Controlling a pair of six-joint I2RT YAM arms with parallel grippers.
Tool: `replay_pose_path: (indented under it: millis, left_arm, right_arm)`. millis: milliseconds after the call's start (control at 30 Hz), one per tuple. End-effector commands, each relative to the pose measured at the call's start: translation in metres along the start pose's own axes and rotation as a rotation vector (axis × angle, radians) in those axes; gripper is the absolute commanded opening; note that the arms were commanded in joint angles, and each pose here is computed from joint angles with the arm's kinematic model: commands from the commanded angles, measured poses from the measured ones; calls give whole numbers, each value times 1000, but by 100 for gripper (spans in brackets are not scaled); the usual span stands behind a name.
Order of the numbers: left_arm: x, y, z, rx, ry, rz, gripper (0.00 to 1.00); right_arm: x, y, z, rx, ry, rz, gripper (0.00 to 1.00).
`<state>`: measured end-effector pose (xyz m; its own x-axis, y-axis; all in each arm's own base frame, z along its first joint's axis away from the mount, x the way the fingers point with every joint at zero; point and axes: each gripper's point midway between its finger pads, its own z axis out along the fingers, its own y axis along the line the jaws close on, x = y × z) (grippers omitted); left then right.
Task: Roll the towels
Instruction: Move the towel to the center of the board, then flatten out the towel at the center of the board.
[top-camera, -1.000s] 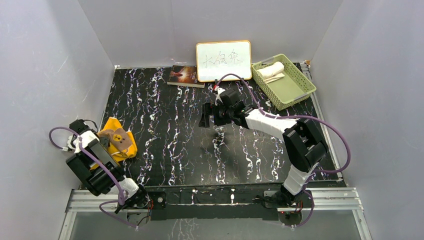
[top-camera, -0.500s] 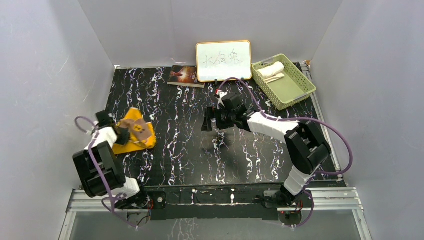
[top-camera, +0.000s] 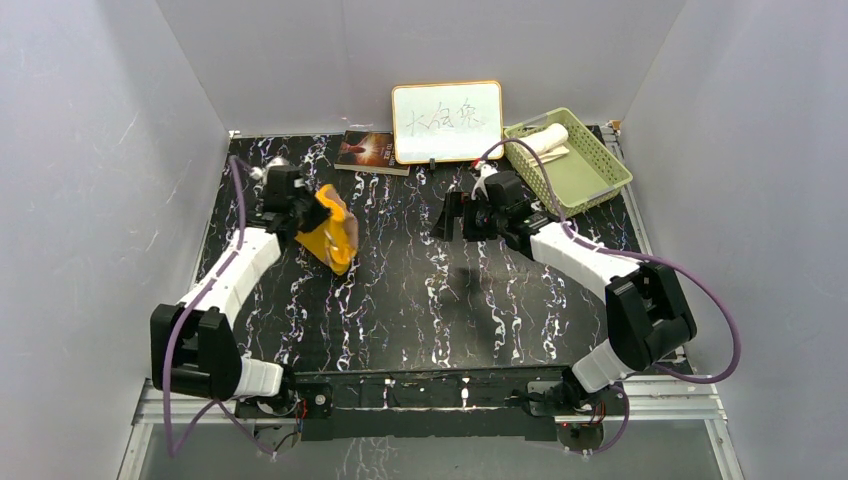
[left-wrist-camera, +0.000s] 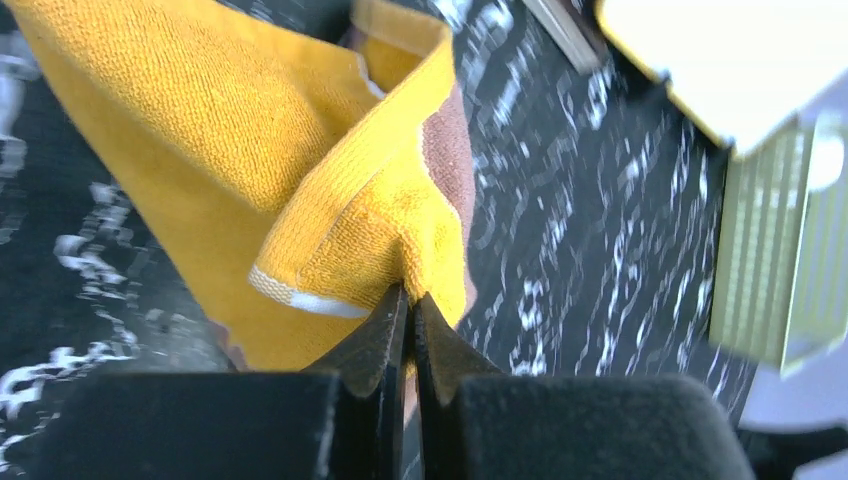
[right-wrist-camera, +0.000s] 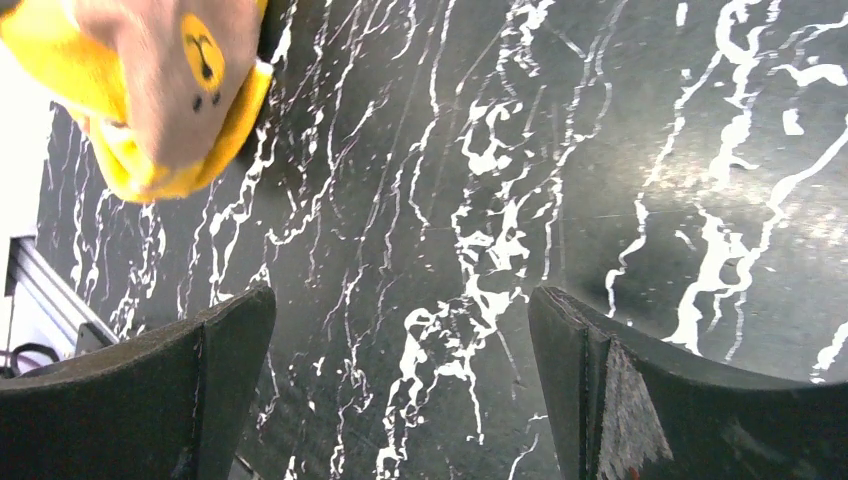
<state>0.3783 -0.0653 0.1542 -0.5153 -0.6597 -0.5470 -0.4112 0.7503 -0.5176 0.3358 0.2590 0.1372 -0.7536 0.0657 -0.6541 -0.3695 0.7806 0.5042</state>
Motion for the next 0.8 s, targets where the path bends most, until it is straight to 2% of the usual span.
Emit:
replay_pose_path:
  millis: [0,133,167,200,233,300,433,533,667,767]
  left_arm:
    - [45,-48,-16,170,54,227,0]
    - [83,-95,-44,422,61,375,2]
    - [89,-99,-50,456,63,403,16]
    - [90,-97,-53,455,62,411,47]
    - [90,-89,-55,429,60,411,76]
    - [82,-68,-57,351,21,430,96]
    - [46,-27,-53,212,-2,403,98]
    - [32,-2,-37,180,84,320,98]
    - [41,-1,-10,209,200,320,98]
    - [49,-10,13,247,256,313,89]
  right_arm:
    - [-41,17,-10,-43,-110,-38,98]
    - [-34,15,-15,-41,-108,-36,98]
    - [-29,13,-16,-36,-99,-33,98]
    - [-34,15,-15,-53,-134,-45,98]
    - [-82,8,-17,10,-354,-105,98]
    - [-79,14,-12,-34,-353,-42,98]
    - [-79,25,1,-44,-338,-82,98]
    - [-71,34,20,-3,-262,-149,98]
    - [-39,29,51,32,-84,-150,97]
    - [-15,23,69,35,1,-119,92]
